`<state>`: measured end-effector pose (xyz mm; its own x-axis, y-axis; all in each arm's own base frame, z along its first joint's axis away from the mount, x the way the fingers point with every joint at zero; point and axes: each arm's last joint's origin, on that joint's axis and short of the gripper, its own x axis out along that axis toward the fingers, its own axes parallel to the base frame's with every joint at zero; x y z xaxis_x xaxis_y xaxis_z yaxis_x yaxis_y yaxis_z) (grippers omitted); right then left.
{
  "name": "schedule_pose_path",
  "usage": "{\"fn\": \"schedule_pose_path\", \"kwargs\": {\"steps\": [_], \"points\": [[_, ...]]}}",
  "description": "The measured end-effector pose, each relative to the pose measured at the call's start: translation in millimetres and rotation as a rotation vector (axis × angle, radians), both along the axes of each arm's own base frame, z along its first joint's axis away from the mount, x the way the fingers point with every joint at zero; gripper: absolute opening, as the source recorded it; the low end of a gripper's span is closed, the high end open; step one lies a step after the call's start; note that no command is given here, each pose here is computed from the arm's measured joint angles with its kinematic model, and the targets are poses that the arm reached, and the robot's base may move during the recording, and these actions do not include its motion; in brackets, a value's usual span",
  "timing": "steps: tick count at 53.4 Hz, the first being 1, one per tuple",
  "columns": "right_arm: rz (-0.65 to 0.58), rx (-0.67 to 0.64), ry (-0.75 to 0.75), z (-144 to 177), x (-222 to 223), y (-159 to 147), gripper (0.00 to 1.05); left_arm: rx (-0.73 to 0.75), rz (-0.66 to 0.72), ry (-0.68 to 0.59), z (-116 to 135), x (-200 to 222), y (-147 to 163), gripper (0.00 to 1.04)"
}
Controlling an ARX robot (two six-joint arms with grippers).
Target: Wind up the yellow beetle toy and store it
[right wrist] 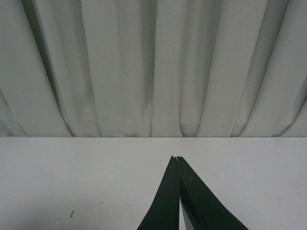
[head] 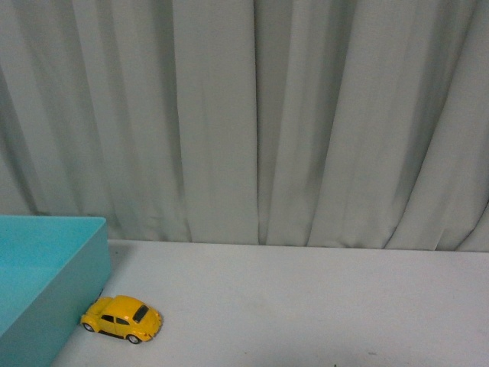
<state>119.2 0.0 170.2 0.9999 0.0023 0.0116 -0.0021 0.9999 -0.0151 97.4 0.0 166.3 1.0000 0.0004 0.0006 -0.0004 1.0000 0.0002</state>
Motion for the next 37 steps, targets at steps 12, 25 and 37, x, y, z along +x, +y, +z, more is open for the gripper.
{"fn": "schedule_pose_path", "kwargs": {"steps": [12, 25, 37], "points": [[0.0, 0.0, -0.002, 0, -5, 0, 0.02, 0.0, 0.0, 0.0, 0, 0, 0, 0.98], [0.0, 0.0, 0.0, 0, -9, 0, 0.02, 0.0, 0.0, 0.0, 0, 0, 0, 0.98], [0.002, 0.001, 0.045, -6, -18, 0, 0.02, 0.0, 0.001, 0.0, 0, 0, 0, 0.98]]}}
